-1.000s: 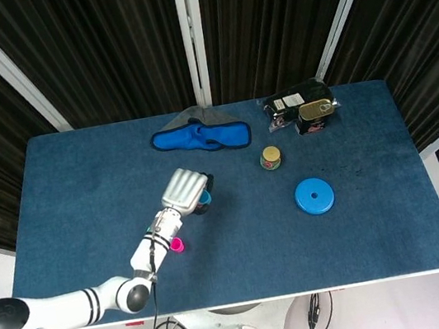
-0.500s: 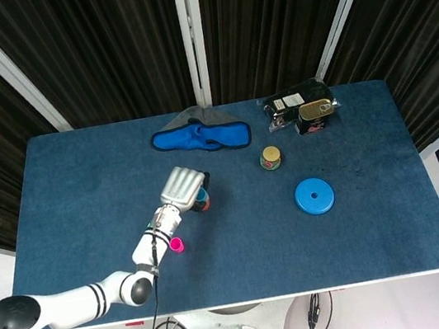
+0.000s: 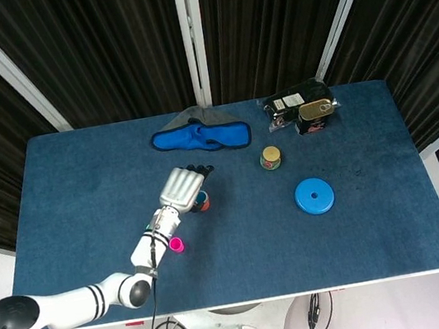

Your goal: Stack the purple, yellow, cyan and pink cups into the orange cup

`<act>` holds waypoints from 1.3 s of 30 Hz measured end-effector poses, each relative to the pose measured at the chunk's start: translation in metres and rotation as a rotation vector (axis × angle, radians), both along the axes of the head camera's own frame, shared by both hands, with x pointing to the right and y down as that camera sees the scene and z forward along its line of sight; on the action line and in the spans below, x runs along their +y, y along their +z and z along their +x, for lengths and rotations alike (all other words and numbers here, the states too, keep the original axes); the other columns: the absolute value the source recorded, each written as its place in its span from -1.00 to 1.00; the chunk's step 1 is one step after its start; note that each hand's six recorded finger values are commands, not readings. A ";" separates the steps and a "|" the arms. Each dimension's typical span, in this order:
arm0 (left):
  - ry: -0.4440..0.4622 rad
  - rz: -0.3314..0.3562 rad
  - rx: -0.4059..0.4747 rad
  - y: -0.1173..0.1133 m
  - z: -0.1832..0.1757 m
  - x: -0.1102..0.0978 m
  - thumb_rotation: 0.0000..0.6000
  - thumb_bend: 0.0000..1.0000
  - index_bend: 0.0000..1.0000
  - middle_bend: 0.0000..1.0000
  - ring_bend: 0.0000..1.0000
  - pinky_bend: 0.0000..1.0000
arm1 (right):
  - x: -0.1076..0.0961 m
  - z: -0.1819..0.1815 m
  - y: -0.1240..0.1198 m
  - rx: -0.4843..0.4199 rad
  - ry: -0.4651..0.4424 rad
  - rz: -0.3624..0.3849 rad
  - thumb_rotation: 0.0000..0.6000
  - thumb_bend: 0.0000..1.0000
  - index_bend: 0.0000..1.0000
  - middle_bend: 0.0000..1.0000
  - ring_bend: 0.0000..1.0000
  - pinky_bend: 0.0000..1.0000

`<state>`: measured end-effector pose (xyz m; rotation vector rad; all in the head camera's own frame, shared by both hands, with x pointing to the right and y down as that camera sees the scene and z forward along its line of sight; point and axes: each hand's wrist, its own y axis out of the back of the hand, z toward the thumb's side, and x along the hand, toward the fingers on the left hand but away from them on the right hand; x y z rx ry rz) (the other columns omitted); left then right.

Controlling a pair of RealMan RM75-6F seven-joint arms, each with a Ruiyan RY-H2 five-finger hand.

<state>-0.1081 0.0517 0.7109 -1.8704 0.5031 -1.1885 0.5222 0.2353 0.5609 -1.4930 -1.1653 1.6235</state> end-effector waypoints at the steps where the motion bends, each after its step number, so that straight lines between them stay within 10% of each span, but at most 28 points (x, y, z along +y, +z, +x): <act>1: 0.002 0.002 0.001 -0.002 -0.001 0.001 1.00 -0.57 -0.63 -0.50 -0.47 -0.03 | 0.000 0.000 0.000 -0.001 -0.001 0.000 1.00 -0.66 -1.00 -1.00 -1.00 -1.00; 19: 0.064 -0.064 -0.145 -0.047 -0.081 0.076 1.00 -0.65 -0.57 -0.40 -0.41 0.00 | -0.003 -0.010 0.002 0.000 -0.028 -0.017 1.00 -0.66 -1.00 -1.00 -1.00 -1.00; 39: 0.101 -0.083 -0.109 -0.013 -0.080 0.113 1.00 -0.64 -0.56 -0.40 -0.32 0.08 | 0.000 -0.015 0.004 0.014 -0.029 -0.031 1.00 -0.66 -1.00 -1.00 -1.00 -1.00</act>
